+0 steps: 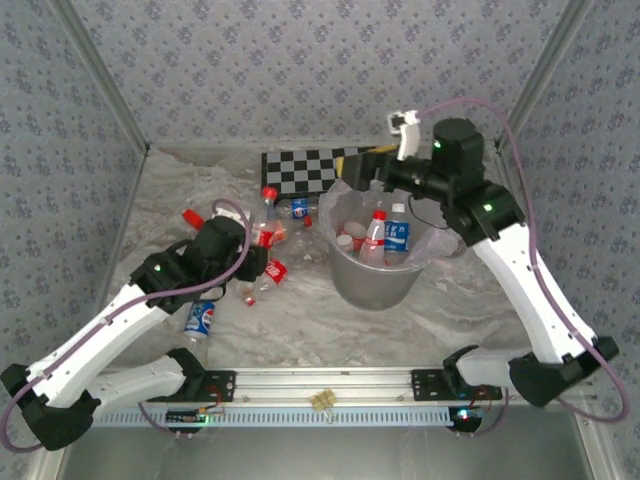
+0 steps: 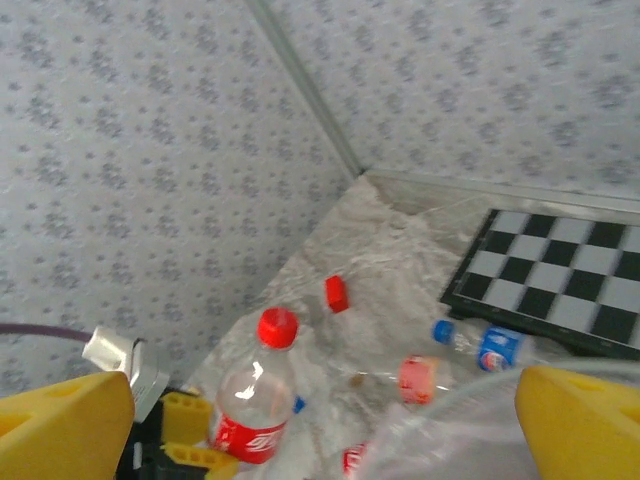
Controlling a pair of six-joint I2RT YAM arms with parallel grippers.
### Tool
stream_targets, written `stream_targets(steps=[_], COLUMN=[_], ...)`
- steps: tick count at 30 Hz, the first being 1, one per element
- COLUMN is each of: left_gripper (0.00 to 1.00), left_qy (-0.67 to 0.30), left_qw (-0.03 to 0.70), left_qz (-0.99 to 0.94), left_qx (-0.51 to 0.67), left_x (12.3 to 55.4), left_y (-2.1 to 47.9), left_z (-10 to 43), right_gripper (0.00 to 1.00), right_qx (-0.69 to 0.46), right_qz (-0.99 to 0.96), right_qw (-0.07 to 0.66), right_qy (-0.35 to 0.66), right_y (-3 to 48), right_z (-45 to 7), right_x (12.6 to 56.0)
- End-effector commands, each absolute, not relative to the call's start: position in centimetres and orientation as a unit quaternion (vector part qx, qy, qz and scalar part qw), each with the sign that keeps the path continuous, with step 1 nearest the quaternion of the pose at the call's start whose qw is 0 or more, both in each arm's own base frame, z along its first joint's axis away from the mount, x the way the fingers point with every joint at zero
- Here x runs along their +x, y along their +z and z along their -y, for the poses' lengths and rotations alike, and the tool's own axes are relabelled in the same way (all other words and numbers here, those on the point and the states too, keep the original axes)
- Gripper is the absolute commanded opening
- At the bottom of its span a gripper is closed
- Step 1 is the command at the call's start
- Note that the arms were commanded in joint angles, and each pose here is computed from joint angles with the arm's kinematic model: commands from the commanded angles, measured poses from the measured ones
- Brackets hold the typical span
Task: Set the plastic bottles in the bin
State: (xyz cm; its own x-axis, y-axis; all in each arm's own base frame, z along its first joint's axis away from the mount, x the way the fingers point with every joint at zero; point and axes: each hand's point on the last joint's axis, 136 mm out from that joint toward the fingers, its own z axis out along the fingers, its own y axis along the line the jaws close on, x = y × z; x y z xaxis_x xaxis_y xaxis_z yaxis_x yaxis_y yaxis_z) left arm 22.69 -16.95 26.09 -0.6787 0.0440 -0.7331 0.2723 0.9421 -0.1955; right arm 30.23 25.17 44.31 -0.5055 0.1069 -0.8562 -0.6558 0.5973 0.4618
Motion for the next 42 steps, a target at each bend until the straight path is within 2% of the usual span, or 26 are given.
stream_targets(steps=[1,13,17,22,27,29,32,39,42], left_gripper=[0.46,0.47,0.47,0.47,0.48,0.49,0.53,0.8,0.84], left_qy=[-0.204,-0.257,-0.265,-0.271,-0.282,-0.292,-0.295,-0.302,-0.28], left_qw=[0.494,0.505,0.503,0.503,0.504,0.506,0.513,0.536,0.534], left_qz=[-0.84,-0.816,-0.814,-0.812,-0.807,-0.803,-0.798,-0.782,-0.794], left_qx=[0.091,0.116,0.12,0.118,0.122,0.12,0.111,0.093,0.077], left_x=[25.0,25.0,24.9,24.7,24.2,24.1,23.9,23.4,23.7], left_y=[32.9,34.9,34.7,34.6,34.9,35.1,35.4,36.6,35.8], left_z=[19.0,21.3,21.6,21.5,21.6,21.6,21.1,19.8,18.8], right_gripper=[1.0,0.99,0.85,0.59,0.4,0.36,0.27,0.25,0.22], right_qx=[-0.21,-0.267,-0.272,-0.258,-0.254,-0.251,-0.242,-0.231,-0.211], right_qz=[-0.767,-0.762,-0.76,-0.764,-0.759,-0.755,-0.745,-0.71,-0.695], right_qw=[0.44,0.364,0.356,0.37,0.378,0.385,0.405,0.487,0.541], right_qy=[0.416,0.465,0.47,0.461,0.466,0.468,0.472,0.453,0.424], right_y=[44.3,41.3,40.5,40.2,41.0,41.6,43.1,48.5,51.4], right_z=[-27.8,-37.3,-38.5,-38.1,-37.8,-37.6,-36.9,-33.2,-29.4], right_x=[29.9,30.6,30.9,31.9,32.1,32.1,32.3,32.1,31.8])
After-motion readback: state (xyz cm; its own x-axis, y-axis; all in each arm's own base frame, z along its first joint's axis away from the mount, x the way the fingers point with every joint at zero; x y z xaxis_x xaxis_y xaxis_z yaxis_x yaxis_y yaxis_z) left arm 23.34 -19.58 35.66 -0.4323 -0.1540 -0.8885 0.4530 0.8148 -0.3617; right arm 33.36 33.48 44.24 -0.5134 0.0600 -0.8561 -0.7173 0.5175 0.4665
